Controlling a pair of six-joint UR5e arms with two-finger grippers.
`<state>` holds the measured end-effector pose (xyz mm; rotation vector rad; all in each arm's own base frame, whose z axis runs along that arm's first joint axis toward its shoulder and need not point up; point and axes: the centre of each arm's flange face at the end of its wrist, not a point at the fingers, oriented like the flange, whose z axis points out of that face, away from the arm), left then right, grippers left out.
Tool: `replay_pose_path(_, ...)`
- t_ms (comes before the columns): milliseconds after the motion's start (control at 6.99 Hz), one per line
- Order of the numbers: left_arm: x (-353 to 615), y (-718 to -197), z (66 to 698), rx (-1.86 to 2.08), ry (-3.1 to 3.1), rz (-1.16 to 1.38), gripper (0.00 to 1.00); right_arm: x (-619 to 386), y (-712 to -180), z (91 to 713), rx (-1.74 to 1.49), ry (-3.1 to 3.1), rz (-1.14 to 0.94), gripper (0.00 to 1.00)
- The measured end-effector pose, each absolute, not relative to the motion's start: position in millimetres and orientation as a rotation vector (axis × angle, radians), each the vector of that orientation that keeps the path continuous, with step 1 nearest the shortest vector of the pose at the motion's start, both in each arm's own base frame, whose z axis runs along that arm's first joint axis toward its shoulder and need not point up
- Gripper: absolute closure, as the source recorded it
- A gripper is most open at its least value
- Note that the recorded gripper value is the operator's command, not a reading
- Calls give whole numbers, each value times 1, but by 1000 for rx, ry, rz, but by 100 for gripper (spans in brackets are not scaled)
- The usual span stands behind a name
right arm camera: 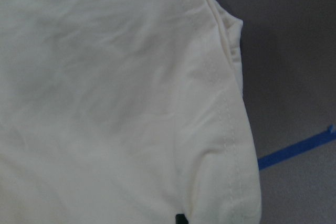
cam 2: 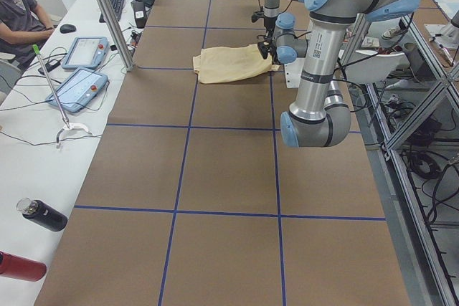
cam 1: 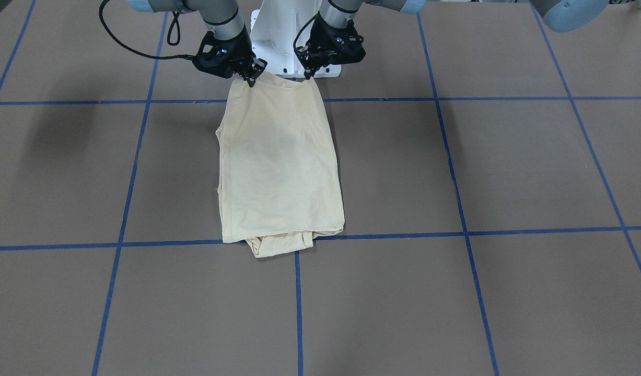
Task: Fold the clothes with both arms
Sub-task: 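Lift the near edge with both grippers and fold it toward the far edge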
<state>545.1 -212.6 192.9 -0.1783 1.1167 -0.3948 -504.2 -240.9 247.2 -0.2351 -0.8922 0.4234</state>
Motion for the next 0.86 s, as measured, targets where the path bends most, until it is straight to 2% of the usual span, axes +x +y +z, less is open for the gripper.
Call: replay_pose_path(859, 501, -367, 193, 46, 1135, -445, 100, -451, -371, 218, 1, -963, 443, 100)
